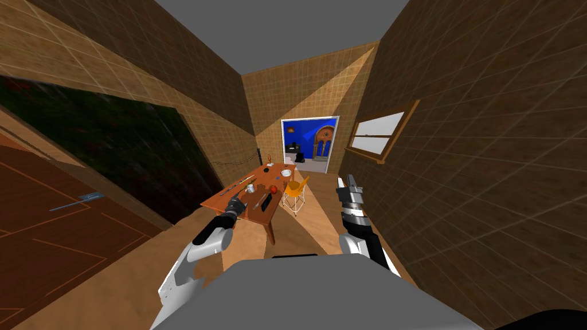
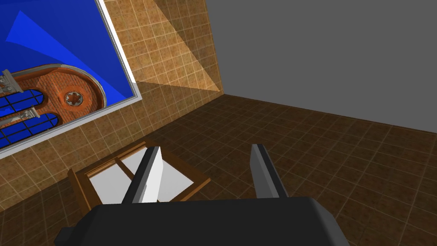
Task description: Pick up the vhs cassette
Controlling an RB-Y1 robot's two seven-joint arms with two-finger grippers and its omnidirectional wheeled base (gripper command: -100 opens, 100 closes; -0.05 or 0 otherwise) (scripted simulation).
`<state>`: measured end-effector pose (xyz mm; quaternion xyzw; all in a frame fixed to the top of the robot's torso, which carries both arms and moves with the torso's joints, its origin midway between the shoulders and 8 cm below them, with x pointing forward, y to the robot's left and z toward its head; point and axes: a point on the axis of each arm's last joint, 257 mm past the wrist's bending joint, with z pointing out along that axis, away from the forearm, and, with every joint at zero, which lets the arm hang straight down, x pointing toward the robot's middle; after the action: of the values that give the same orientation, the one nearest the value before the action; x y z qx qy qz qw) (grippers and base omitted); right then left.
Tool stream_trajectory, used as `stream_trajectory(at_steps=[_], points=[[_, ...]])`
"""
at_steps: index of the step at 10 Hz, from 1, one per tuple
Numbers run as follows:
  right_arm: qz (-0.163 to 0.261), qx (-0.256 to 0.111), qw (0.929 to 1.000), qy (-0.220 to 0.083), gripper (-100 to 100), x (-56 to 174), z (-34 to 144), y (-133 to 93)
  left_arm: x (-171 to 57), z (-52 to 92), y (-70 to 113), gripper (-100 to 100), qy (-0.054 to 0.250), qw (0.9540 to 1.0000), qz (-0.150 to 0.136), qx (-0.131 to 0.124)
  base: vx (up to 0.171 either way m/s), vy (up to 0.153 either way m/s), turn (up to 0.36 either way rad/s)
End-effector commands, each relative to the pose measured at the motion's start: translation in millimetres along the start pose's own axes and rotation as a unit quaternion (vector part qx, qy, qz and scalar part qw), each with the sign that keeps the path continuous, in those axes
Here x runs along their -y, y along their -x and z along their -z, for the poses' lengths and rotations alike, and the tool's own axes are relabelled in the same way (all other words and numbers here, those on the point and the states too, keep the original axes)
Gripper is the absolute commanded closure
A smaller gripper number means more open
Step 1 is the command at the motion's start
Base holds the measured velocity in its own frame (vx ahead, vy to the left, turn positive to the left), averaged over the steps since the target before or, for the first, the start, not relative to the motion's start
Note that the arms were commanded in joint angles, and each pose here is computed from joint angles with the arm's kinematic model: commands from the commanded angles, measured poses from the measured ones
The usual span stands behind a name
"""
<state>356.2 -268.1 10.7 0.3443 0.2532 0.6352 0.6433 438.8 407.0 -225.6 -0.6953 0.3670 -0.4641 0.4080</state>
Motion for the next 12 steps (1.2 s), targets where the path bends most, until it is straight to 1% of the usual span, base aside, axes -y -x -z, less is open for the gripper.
stream_trajectory(at_steps=[1,2,3,4,5,6,8,9,10,11,12], points=[[0.0,0.0,1.0,0.0,0,0.0,0.0,0.0,-15.4,0.3,11.7,-100,0.028,0.9995,0.01,0.014,0.11,-0.082,0.028],[0.0,0.0,1.0,0.0,0,0.0,0.0,0.0,-20.4,0.7,13.6,-100,0.038,0.9991,0.01,0.018,0.047,-0.028,0.004],[0.0,0.0,1.0,0.0,0,-0.1,0.0,0.0,-29.1,-3.0,26.6,-100,0.055,0.9977,0.026,0.03,0.099,-0.05,0.046],[0.0,0.0,1.0,0.0,0,0.0,0.0,0.0,-37.4,-1.7,29.7,-100,0.071,0.9964,0.026,0.037,0.115,-0.058,0.032],[0.0,0.0,1.0,0.0,0,0.0,0.0,0.0,-40.4,-1.2,30.8,-100,0.077,0.9959,0.026,0.039,0.047,-0.029,0.002],[0.0,0.0,1.0,0.0,0,-0.1,-0.1,0.0,-52.9,-2.9,45.3,-100,0.102,0.9924,0.043,0.055,0.083,-0.058,0.047],[0.0,0.0,1.0,0.0,0,0.0,0.0,0.0,-60.2,-0.9,47.9,-100,0.116,0.9904,0.043,0.061,0.071,-0.054,0.02],[0.0,0.0,1.0,0.0,0,-0.1,-0.1,0.0,-70.6,-1.8,61.8,-100,0.137,0.9859,0.059,0.077,0.104,-0.054,0.043],[0.0,0.0,1.0,0.0,0,0.0,0.0,0.0,-76.4,0.3,63.7,-100,0.148,0.9838,0.059,0.082,0.114,-0.057,0.043],[0.0,0.0,1.0,0.0,0,0.0,0.0,0.0,-79.4,1.4,64.7,-100,0.154,0.9827,0.059,0.084,0.052,-0.031,0.003],[0.0,0.0,1.0,0.0,0,-0.1,-0.1,0.0,-89.7,1.9,78.5,-100,0.174,0.9766,0.075,0.101,0.083,-0.041,0.056]])
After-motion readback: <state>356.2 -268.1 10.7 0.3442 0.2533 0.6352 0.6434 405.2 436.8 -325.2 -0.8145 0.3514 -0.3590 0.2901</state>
